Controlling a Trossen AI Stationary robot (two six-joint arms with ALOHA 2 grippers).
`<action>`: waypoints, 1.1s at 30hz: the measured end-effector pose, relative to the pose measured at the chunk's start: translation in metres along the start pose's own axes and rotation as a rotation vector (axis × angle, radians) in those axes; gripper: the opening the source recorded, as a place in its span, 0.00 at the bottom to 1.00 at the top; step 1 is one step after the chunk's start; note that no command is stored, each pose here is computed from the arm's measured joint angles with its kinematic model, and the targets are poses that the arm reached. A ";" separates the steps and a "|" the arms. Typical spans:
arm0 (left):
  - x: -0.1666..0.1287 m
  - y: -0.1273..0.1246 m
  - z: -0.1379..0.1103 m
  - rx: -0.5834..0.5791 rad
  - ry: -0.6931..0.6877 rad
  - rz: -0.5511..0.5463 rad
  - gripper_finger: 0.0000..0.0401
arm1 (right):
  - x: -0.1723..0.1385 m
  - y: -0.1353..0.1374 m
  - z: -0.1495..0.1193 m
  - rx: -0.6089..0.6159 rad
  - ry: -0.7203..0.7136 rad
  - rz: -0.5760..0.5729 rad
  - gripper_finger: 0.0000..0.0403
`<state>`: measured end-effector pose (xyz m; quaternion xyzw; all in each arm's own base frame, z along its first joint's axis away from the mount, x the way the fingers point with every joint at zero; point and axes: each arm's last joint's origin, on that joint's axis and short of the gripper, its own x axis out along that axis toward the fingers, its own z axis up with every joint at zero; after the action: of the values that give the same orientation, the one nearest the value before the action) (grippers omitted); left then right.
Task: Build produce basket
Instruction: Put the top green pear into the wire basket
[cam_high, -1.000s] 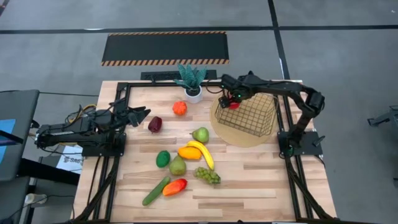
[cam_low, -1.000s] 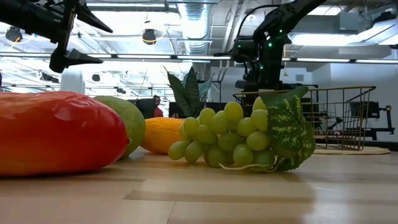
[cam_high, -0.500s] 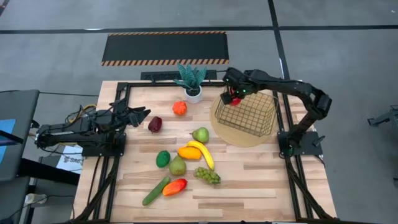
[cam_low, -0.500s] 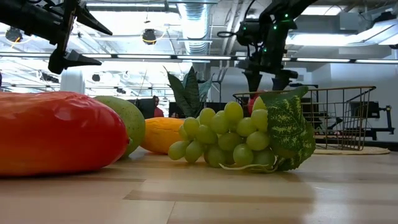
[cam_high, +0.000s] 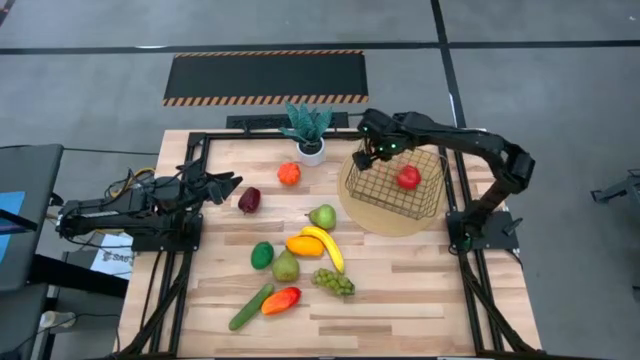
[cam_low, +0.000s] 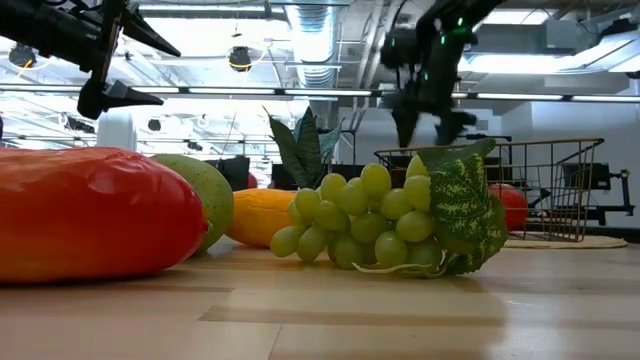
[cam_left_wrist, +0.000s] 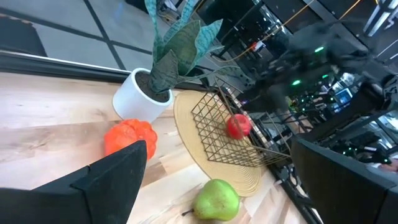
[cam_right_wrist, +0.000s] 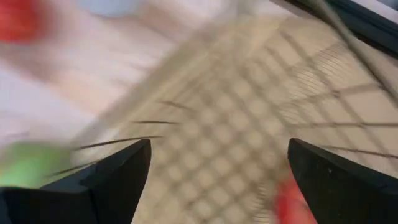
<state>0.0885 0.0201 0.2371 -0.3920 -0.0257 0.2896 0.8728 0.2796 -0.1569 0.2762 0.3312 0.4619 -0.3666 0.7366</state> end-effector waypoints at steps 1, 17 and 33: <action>0.000 0.000 0.000 0.002 0.003 0.003 0.96 | -0.010 0.006 0.000 -0.029 -0.023 0.051 0.98; 0.000 0.001 -0.001 -0.006 0.012 0.011 0.96 | -0.013 0.146 -0.027 -0.607 -0.130 0.280 0.98; 0.000 0.003 -0.004 -0.001 0.050 0.017 0.96 | 0.086 0.178 -0.056 -0.822 0.135 0.198 0.97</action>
<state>0.0880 0.0194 0.2324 -0.3998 -0.0006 0.2871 0.8705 0.4321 -0.0396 0.2036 0.0761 0.5828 -0.0569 0.8071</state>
